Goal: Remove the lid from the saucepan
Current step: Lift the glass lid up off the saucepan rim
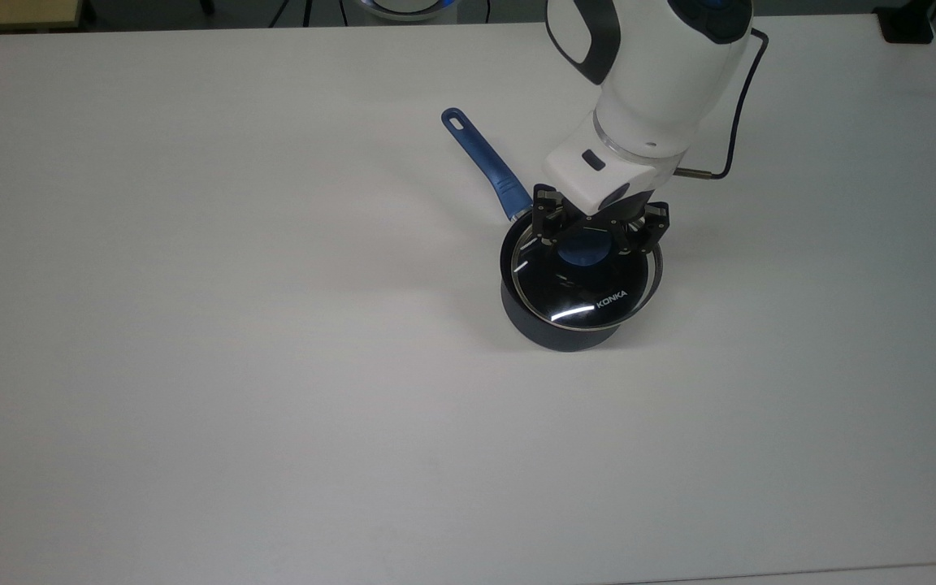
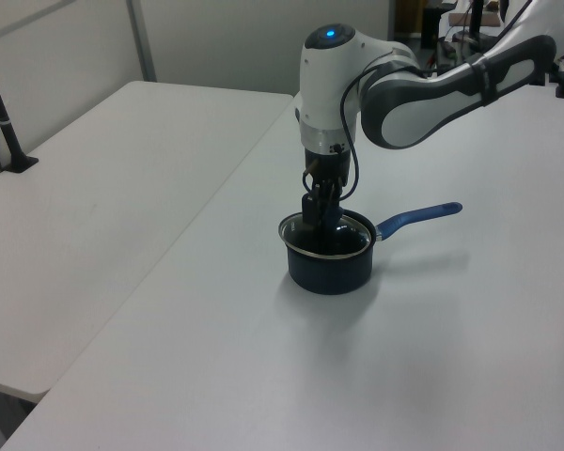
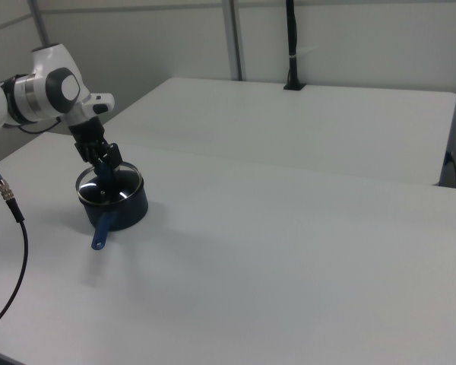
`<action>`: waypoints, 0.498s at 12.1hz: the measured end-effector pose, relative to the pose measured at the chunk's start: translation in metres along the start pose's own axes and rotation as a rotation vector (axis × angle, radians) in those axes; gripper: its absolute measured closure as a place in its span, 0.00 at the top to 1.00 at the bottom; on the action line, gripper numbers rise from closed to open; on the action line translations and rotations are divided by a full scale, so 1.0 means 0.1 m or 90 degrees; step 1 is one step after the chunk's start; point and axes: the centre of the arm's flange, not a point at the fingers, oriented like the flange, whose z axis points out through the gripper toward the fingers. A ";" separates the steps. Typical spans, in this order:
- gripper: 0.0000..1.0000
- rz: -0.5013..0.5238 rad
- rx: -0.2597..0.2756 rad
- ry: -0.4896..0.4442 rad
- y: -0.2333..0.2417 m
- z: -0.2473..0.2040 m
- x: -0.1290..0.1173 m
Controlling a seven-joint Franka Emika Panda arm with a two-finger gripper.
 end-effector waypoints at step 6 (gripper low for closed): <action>0.60 -0.024 -0.032 -0.050 1.38 -1.03 -0.19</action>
